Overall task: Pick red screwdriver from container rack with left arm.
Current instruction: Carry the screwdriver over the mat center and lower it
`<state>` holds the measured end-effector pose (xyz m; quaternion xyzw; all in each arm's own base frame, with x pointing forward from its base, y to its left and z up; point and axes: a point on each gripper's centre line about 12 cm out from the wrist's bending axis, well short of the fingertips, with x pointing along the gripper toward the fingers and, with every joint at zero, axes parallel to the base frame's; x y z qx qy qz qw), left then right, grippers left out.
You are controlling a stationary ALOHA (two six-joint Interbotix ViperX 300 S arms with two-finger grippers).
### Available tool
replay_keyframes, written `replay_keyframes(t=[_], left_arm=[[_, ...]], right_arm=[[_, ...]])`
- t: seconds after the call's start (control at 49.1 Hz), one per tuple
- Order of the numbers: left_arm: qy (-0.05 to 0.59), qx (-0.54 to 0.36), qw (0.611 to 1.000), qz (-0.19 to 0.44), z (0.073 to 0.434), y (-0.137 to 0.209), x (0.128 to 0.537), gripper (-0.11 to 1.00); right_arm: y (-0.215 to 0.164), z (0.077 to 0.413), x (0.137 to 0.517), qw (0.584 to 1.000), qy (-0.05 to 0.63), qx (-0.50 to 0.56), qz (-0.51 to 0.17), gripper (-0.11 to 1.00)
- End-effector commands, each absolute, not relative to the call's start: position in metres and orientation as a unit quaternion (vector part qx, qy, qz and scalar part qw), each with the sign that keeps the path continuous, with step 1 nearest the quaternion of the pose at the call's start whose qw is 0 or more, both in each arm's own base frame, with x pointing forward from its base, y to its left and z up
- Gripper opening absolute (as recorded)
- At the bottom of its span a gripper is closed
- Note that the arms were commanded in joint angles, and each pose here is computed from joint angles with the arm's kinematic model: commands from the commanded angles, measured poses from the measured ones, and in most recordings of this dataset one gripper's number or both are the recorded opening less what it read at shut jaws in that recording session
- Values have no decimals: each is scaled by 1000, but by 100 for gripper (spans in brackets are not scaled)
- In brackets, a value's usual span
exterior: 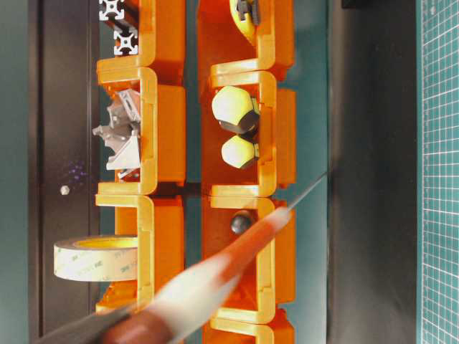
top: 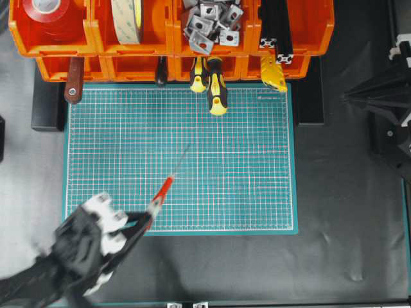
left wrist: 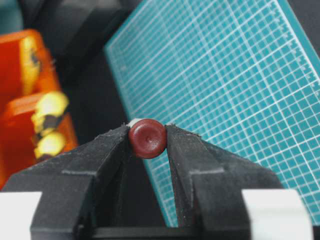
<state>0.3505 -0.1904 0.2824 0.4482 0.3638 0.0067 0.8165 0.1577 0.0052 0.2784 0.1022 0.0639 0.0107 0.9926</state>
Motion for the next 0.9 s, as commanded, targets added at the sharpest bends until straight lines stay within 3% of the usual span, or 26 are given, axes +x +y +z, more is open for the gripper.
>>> replay_keyframes(t=[0.0,0.346,0.876], left_arm=[[359,439,824,-2,273,-171,360,26],[367,404,838,-30,225,-108,390,26],[367,395,842,-26,221,-98,402,26]], right_arm=[[5,291,159,993,53,109,9,0],[2,291,159,992,52,113,2,0],[2,291,158,992,51,111,1,0]])
